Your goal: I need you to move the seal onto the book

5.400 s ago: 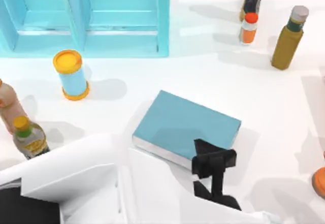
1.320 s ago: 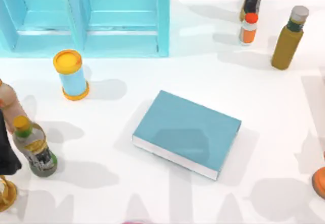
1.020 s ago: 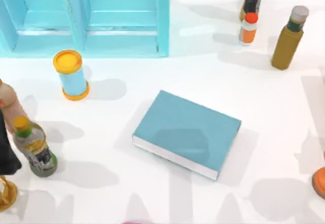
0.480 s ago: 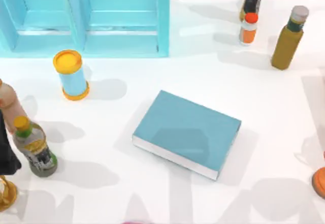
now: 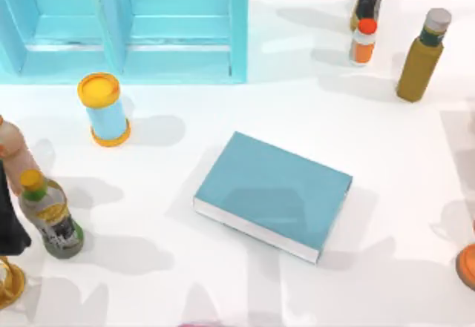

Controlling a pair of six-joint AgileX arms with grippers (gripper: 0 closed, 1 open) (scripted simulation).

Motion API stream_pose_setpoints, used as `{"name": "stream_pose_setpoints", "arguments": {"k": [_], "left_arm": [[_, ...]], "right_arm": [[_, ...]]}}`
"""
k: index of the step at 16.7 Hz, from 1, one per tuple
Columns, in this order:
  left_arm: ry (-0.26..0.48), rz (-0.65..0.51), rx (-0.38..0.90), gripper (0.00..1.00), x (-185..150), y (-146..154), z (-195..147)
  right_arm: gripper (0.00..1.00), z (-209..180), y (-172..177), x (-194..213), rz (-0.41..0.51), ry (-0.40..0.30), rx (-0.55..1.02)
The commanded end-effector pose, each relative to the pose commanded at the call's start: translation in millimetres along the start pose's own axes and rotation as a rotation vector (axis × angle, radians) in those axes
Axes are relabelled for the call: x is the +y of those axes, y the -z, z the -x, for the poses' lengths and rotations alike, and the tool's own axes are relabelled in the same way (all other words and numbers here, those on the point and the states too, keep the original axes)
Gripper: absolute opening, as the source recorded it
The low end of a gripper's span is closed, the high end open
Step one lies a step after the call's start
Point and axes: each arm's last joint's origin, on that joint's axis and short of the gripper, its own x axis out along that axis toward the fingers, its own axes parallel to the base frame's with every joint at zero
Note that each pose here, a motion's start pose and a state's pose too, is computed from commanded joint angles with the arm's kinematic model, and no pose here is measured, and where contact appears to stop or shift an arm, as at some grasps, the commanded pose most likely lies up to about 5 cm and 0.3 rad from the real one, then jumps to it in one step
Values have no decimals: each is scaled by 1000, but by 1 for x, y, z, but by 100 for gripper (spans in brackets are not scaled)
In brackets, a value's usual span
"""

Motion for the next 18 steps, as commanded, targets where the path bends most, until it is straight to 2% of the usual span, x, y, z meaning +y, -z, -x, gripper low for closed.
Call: {"name": "stream_pose_setpoints", "arguments": {"k": [6, 10, 13, 18], "left_arm": [[0, 0, 0, 100, 0, 0, 0], [0, 0, 0, 100, 0, 0, 0], [0, 0, 0, 100, 0, 0, 0], [0, 0, 0, 100, 0, 0, 0]], "right_arm": [[100, -53, -58, -43, 8, -56, 380], [100, -96, -76, -72, -3, -115, 583], [100, -112, -78, -86, -9, -148, 670], [100, -115, -79, -89, -10, -155, 685]]}}
